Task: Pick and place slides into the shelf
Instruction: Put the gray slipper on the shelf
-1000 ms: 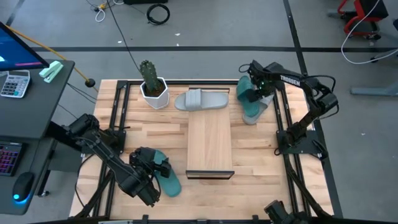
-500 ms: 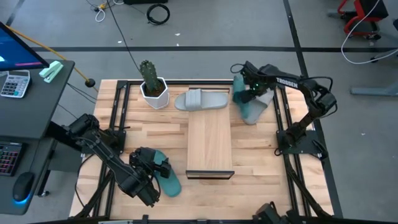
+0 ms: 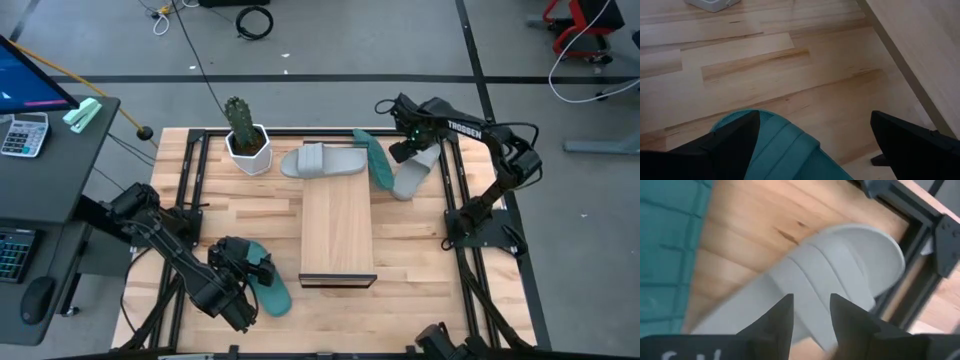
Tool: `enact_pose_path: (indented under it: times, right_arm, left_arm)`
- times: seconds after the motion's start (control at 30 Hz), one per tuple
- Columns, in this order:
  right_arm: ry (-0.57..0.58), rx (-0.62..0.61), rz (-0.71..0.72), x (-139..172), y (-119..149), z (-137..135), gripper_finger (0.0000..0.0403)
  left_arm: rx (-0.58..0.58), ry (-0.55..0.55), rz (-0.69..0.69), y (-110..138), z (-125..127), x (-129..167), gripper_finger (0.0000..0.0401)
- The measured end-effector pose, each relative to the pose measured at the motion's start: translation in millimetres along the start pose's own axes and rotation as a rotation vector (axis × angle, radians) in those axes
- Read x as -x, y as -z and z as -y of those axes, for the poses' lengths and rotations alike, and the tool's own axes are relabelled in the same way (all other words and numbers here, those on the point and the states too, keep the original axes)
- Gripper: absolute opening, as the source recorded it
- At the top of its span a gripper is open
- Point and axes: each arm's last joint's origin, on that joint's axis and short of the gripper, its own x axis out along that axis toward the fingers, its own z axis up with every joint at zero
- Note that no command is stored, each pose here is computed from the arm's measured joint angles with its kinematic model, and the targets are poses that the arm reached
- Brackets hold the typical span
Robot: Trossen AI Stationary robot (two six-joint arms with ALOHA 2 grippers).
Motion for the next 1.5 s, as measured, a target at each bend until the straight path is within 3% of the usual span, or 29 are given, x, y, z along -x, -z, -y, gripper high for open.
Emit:
enact_pose_path:
  times: [0.2, 0.83, 1.13, 1.5]
  right_arm:
    - [0.061, 0.051, -0.018, 1, 3, 0, 0.0135]
    - [0.078, 0.091, -0.091, -28, 23, -7, 0.0135]
    - [0.125, 0.237, -0.068, -20, 27, -24, 0.0135]
    - [0.189, 0.256, -0.082, -37, 33, -15, 0.0135]
  left_arm:
    - [0.002, 0.000, 0.000, 0, 0, 0, 0.0386]
    - [-0.004, 0.000, 0.001, 0, 0, 0, 0.0386]
    - [-0.005, 0.000, 0.001, 0, 0, 0, 0.0386]
    - [-0.005, 0.000, 0.001, 0, 0, 0, 0.0386]
